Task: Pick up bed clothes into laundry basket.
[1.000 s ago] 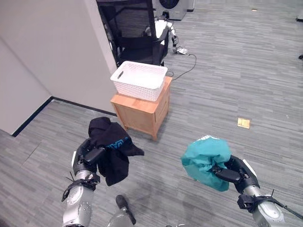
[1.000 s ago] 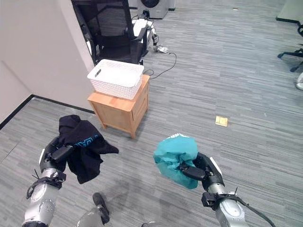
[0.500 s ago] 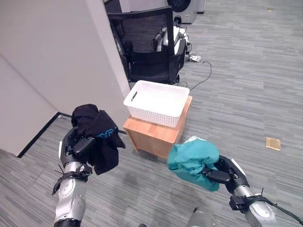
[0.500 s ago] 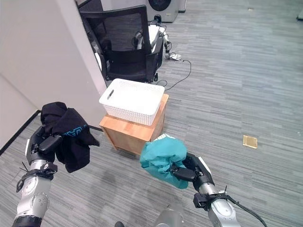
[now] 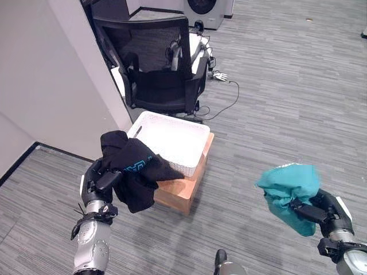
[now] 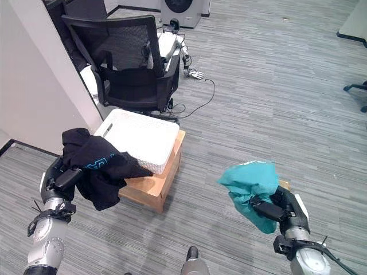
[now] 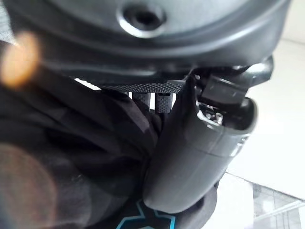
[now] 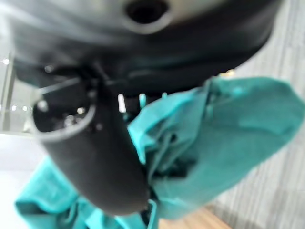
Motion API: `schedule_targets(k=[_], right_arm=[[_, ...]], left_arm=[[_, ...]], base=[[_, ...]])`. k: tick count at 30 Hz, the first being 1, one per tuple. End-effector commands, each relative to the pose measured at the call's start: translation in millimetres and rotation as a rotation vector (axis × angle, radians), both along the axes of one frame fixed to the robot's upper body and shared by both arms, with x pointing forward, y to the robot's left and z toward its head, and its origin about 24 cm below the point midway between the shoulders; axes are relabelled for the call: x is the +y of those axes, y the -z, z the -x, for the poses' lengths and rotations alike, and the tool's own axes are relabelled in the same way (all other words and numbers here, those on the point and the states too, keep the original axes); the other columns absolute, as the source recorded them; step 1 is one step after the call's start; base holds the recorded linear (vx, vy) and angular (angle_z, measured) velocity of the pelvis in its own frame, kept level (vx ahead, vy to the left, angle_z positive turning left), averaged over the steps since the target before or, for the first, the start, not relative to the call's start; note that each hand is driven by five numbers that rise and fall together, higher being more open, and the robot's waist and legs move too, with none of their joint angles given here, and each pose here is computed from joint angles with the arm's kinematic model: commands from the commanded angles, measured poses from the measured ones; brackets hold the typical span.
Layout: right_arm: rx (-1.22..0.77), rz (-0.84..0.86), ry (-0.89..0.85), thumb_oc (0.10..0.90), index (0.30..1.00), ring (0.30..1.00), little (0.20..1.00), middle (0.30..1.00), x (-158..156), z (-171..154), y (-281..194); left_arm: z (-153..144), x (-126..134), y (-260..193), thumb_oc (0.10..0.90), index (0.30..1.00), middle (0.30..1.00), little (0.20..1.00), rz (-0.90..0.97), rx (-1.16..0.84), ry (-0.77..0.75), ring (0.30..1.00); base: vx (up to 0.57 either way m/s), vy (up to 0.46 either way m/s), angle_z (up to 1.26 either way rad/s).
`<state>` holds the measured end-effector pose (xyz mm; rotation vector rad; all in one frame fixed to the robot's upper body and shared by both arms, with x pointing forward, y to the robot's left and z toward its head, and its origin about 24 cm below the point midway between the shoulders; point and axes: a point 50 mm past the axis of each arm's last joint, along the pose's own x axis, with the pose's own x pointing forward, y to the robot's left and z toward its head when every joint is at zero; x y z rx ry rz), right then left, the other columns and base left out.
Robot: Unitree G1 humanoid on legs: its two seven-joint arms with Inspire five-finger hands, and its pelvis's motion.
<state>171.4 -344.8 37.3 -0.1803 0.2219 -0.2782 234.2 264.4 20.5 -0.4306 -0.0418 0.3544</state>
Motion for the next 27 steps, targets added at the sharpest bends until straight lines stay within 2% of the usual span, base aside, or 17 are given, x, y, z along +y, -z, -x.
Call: schedule_targets(k=[1,4,5,7,8,12,14,15,16,17,19,25,27], right_arm=[[-0.319,0.218,-0.070,0.400,0.300,0.300,0.300,0.300,-8,-28,-83],[-0.393,0.352,-0.084,0.400,0.300,0.300,0.300,0.300,-21,-38,-126],[-0.395,0.354,-0.086,0.400,0.300,0.300,0.300,0.300,-21,-39,-127],[-0.434,0.443,-0.123,0.400,0.300,0.300,0.300,0.300,-28,-58,-165],[-0.436,0.444,-0.126,0.400,0.300,0.300,0.300,0.300,-28,-59,-166],[-0.368,0.697,-0.195,0.400,0.300,0.300,0.300,0.300,-30,-88,-237],[-0.389,0.782,-0.204,0.400,0.300,0.300,0.300,0.300,-23,-96,-272],[-0.391,0.784,-0.210,0.400,0.300,0.300,0.300,0.300,-21,-99,-273],[-0.391,0.899,-0.197,0.400,0.300,0.300,0.300,0.300,-14,-103,-306],[-0.394,0.902,-0.204,0.400,0.300,0.300,0.300,0.300,-12,-106,-308],[-0.405,1.052,-0.177,0.400,0.300,0.300,0.300,0.300,4,-116,-346],[-0.407,1.237,-0.178,0.400,0.300,0.300,0.300,0.300,49,-147,-388],[-0.395,1.268,-0.169,0.400,0.300,0.300,0.300,0.300,53,-150,-390]], left_arm=[[-3,36,-65,0.400,0.300,0.300,0.300,-0.139,-0.294,-0.084,0.300],[-4,38,-66,0.400,0.300,0.300,0.300,-0.146,-0.291,-0.069,0.300],[-4,38,-66,0.400,0.300,0.300,0.300,-0.143,-0.292,-0.071,0.300],[-9,33,-67,0.400,0.300,0.300,0.300,-0.146,-0.293,-0.027,0.300],[-9,33,-67,0.400,0.300,0.300,0.300,-0.144,-0.294,-0.030,0.300],[-9,22,-58,0.400,0.300,0.300,0.300,-0.145,-0.252,0.073,0.300],[-6,20,-53,0.400,0.300,0.300,0.300,-0.136,-0.232,0.106,0.300],[-5,21,-52,0.400,0.300,0.300,0.300,-0.133,-0.232,0.100,0.300],[-3,24,-48,0.400,0.300,0.300,0.300,-0.134,-0.205,0.111,0.300],[-2,25,-47,0.400,0.300,0.300,0.300,-0.129,-0.205,0.103,0.300],[2,29,-38,0.400,0.300,0.300,0.300,-0.124,-0.156,0.107,0.300],[11,25,-12,0.400,0.300,0.300,0.300,-0.082,-0.057,0.118,0.300],[11,25,-11,0.400,0.300,0.300,0.300,-0.084,-0.047,0.125,0.300]], base=[[0.04,-0.001,0.13],[0.02,0.004,0.19],[0.00,0.000,0.09],[0.00,0.000,0.00],[-0.01,-0.002,0.03],[-0.03,-0.008,0.04],[-0.02,-0.002,0.00],[0.00,0.000,0.00],[-0.02,-0.007,0.03],[0.00,0.000,0.00],[0.00,-0.019,0.05],[0.02,-0.013,0.16],[0.04,-0.012,0.10]])
